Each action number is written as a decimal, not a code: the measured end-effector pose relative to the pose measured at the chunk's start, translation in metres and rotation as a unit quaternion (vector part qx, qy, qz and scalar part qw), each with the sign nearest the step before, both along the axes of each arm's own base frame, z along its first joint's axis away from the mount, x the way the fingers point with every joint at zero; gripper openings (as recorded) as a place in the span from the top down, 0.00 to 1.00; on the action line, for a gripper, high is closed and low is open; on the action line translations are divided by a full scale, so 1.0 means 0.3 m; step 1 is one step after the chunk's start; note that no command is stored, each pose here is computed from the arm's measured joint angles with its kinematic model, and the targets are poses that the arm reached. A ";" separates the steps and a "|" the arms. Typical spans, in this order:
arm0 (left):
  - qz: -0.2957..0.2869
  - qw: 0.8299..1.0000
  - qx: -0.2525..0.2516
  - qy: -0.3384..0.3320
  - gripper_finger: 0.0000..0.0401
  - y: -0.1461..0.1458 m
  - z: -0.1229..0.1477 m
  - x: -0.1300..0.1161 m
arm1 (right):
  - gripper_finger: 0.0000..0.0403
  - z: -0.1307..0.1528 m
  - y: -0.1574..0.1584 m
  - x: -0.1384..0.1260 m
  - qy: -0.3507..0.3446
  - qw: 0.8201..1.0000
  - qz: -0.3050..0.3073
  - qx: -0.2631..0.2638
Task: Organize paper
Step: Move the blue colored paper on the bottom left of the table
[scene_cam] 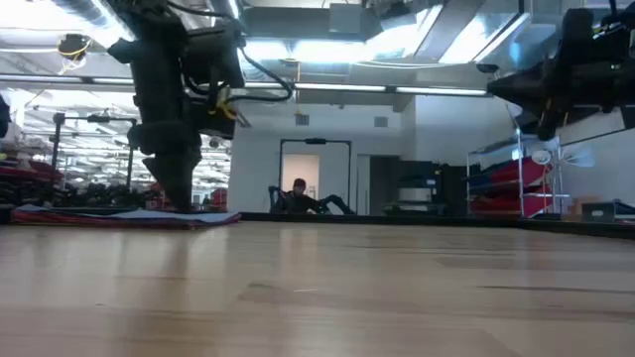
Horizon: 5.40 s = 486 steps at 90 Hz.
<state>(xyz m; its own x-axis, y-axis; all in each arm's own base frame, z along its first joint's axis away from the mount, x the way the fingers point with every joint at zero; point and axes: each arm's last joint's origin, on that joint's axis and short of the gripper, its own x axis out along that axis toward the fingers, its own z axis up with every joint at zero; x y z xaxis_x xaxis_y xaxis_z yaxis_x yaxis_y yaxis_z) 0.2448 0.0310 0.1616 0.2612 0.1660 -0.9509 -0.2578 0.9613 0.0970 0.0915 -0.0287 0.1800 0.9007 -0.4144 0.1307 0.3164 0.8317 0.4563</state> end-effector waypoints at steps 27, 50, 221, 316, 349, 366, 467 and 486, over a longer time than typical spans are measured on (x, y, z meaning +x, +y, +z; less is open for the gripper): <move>-0.021 0.999 0.034 0.006 0.68 0.014 -0.018 -0.010 | 1.00 0.000 0.000 0.000 0.000 1.000 0.000 0.000; -0.017 0.999 0.036 0.010 0.65 0.018 -0.031 -0.019 | 1.00 0.000 0.000 0.000 0.000 1.000 0.000 0.000; -0.044 0.978 -0.086 -0.183 0.98 0.090 0.029 0.233 | 1.00 0.096 0.015 -0.021 -0.146 0.987 0.049 -0.048; -0.067 0.964 -0.070 -0.246 1.00 0.145 -0.098 0.623 | 1.00 0.546 -0.014 0.115 0.137 0.982 0.068 -0.107; -0.024 0.987 -0.067 -0.142 1.00 0.234 0.101 0.542 | 1.00 0.534 -0.014 0.113 0.161 0.979 0.071 -0.106; -0.005 0.998 -0.064 -0.008 1.00 0.257 0.022 0.447 | 1.00 0.507 -0.017 0.125 0.199 0.973 0.077 -0.090; 0.055 0.946 -0.171 -0.269 1.00 0.237 0.077 0.531 | 0.95 0.445 -0.027 0.183 0.268 0.956 0.108 -0.050; 0.023 0.913 -0.159 -0.376 1.00 0.236 0.241 0.523 | 0.95 0.437 -0.031 0.206 0.275 0.952 0.124 -0.058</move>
